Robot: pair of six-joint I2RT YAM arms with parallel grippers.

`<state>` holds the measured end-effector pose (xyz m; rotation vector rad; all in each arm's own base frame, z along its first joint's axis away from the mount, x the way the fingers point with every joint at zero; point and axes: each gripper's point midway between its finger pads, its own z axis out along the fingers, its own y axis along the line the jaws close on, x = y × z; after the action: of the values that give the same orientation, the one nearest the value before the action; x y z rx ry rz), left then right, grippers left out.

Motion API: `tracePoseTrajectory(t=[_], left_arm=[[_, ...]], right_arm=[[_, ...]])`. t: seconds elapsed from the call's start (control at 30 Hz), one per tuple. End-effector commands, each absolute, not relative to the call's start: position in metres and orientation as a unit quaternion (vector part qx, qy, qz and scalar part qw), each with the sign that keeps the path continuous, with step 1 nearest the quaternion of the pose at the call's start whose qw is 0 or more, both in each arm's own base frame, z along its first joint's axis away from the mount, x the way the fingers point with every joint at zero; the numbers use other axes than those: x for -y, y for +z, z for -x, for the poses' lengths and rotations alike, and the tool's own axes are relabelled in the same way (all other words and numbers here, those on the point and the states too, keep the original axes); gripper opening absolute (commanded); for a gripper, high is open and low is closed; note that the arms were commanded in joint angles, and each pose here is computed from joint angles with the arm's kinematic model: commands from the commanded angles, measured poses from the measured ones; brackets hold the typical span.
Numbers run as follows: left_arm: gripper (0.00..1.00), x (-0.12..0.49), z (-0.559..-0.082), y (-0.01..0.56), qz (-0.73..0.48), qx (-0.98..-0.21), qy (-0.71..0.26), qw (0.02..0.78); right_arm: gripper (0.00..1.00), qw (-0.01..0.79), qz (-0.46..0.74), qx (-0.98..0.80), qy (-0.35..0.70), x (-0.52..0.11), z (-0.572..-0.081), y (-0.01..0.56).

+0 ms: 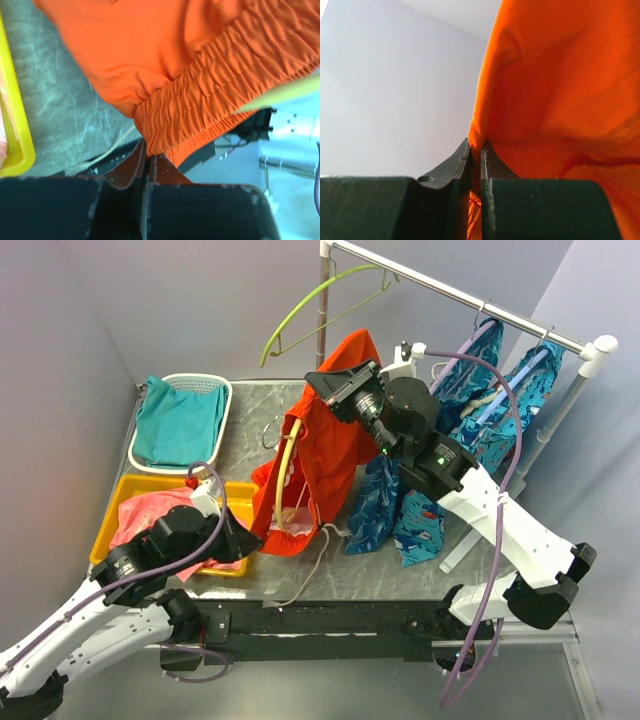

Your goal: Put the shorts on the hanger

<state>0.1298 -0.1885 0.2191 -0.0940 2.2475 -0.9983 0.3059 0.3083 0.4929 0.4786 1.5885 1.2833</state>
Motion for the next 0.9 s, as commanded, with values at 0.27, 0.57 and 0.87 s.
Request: tracePoseTrajectory(t=[0.27, 0.57, 0.87], left_arm=[[0.01, 0.179, -0.059, 0.218, -0.055, -0.879, -0.42, 0.22], [0.06, 0.184, -0.08, 0.328, 0.039, -0.793, -0.527, 0.303], [0.15, 0.195, -0.135, 0.385, 0.071, -0.768, -0.498, 0.397]], right_arm=[[0.0, 0.612, -0.252, -0.468, 0.585, -0.232, -0.292, 0.604], [0.0, 0.579, -0.256, -0.493, 0.596, -0.255, -0.292, 0.57], [0.0, 0.514, -0.297, -0.544, 0.594, -0.292, -0.291, 0.528]])
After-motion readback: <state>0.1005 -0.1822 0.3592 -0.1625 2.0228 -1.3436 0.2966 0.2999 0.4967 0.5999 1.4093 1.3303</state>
